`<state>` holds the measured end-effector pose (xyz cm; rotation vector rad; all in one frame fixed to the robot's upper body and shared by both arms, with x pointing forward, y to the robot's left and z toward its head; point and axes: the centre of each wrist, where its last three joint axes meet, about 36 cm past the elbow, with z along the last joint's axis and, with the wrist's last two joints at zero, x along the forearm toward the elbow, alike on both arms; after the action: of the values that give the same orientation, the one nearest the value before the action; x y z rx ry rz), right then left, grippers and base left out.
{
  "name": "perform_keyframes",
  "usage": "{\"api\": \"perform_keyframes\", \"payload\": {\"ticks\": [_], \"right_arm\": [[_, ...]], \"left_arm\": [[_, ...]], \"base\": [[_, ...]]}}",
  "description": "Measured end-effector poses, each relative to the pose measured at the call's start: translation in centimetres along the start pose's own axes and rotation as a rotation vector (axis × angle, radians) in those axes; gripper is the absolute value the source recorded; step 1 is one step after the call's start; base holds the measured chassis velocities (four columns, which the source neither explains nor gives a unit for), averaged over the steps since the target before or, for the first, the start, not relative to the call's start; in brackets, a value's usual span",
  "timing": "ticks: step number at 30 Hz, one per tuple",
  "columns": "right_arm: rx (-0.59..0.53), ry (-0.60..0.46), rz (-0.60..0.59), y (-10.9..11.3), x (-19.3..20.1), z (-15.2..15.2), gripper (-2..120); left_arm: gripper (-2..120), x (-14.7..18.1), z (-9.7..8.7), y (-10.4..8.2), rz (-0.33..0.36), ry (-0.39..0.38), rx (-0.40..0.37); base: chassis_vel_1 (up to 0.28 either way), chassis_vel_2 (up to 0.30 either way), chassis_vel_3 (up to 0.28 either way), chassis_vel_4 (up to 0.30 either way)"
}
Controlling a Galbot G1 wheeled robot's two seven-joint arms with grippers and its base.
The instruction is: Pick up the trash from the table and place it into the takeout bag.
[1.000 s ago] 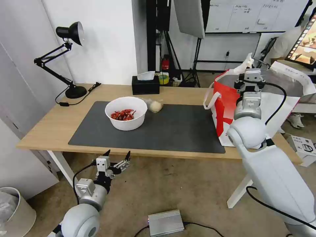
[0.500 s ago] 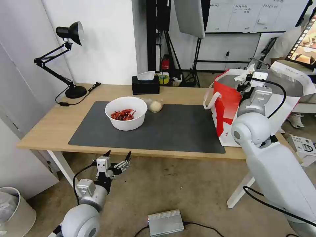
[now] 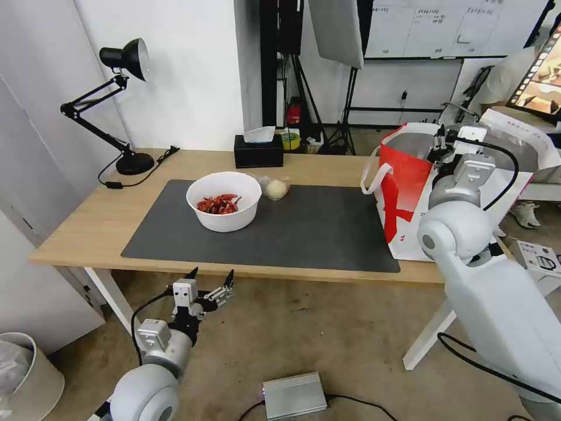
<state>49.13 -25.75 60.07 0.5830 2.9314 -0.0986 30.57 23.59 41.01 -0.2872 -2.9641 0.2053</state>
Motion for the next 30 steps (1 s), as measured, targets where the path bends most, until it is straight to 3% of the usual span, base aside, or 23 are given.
{"api": "perform_keyframes", "payload": {"ticks": [8,11,12,15,16,20,30], "right_arm": [[-0.065,-0.047,-0.073,-0.1,0.1,0.0,93],[-0.171,-0.148,-0.273,-0.7,0.6,0.0,100],[-0.171,-0.148,-0.273,-0.7,0.6,0.0,100],[-0.208,-0.178,-0.452,-1.7,1.9,0.0,100],[-0.208,-0.178,-0.452,-1.7,1.9,0.0,100],[-0.181,-0.08,-0.711,-3.8,4.4,0.0,100],[-0.082,0.08,-0.85,-6.4,8.3,0.3,100]], "left_arm": [[100,0.0,0.0,0.0,0.0,0.0,0.0],[100,0.2,-0.2,-0.1,0.004,-0.003,0.002],[100,0.2,-0.2,-0.1,0.004,-0.003,0.002],[100,0.4,-0.4,-0.3,0.009,-0.007,0.004],[100,0.4,-0.4,-0.3,0.009,-0.007,0.004],[100,0.7,-0.7,-0.2,0.011,-0.011,0.0],[100,0.8,-0.9,-0.4,0.015,-0.022,0.002]], "base": [[0.0,0.0,0.0,0.0],[0.0,0.0,0.0,0.0],[0.0,0.0,0.0,0.0],[0.0,0.0,0.0,0.0],[0.0,0.0,0.0,0.0],[0.0,0.0,0.0,0.0],[0.0,0.0,0.0,0.0]]}}
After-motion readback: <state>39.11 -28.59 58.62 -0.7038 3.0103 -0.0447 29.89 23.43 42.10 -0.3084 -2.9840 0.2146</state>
